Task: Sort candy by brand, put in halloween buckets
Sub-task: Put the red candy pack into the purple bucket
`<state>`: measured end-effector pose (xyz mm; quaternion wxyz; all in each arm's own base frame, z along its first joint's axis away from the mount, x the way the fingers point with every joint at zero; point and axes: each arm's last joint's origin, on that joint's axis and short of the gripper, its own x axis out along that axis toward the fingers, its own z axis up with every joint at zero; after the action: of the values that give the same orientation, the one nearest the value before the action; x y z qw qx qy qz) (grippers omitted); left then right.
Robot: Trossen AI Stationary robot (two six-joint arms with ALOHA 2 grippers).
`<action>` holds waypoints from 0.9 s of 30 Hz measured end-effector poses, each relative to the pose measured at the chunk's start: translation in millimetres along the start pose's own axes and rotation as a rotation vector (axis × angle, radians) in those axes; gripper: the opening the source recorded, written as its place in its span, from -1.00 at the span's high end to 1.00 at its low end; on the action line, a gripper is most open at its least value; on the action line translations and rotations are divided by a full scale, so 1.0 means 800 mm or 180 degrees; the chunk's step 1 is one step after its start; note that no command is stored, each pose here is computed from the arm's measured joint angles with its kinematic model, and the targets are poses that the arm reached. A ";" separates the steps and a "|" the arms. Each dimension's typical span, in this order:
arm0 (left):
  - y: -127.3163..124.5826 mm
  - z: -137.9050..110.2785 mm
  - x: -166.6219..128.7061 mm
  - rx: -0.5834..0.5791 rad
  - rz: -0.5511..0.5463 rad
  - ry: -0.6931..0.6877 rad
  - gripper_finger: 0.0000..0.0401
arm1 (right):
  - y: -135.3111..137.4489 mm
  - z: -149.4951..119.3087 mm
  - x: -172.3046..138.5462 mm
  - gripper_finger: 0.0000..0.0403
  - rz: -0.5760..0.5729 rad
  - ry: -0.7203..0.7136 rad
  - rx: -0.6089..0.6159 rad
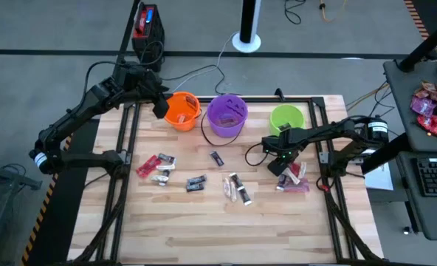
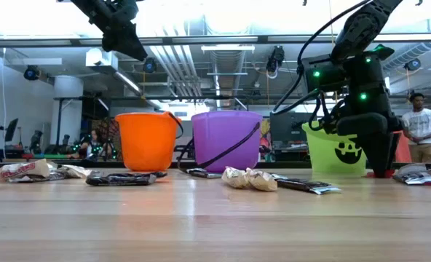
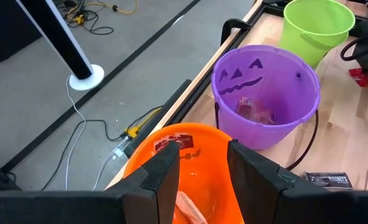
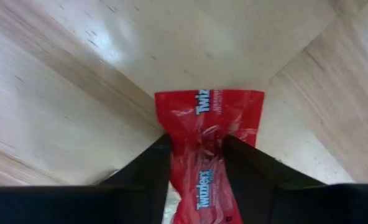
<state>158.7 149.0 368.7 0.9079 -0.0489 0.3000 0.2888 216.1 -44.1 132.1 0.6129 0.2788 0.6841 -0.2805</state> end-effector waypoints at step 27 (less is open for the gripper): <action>-0.001 0.001 0.003 0.0065 -0.0129 -0.0025 0.40 | 0.015 0.065 -0.206 0.96 0.1477 -0.3166 -0.0690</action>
<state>161.2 149.7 367.9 0.9151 -0.0445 0.2983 0.2675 275.3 -79.8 291.0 0.9326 0.1915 0.2581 -0.1640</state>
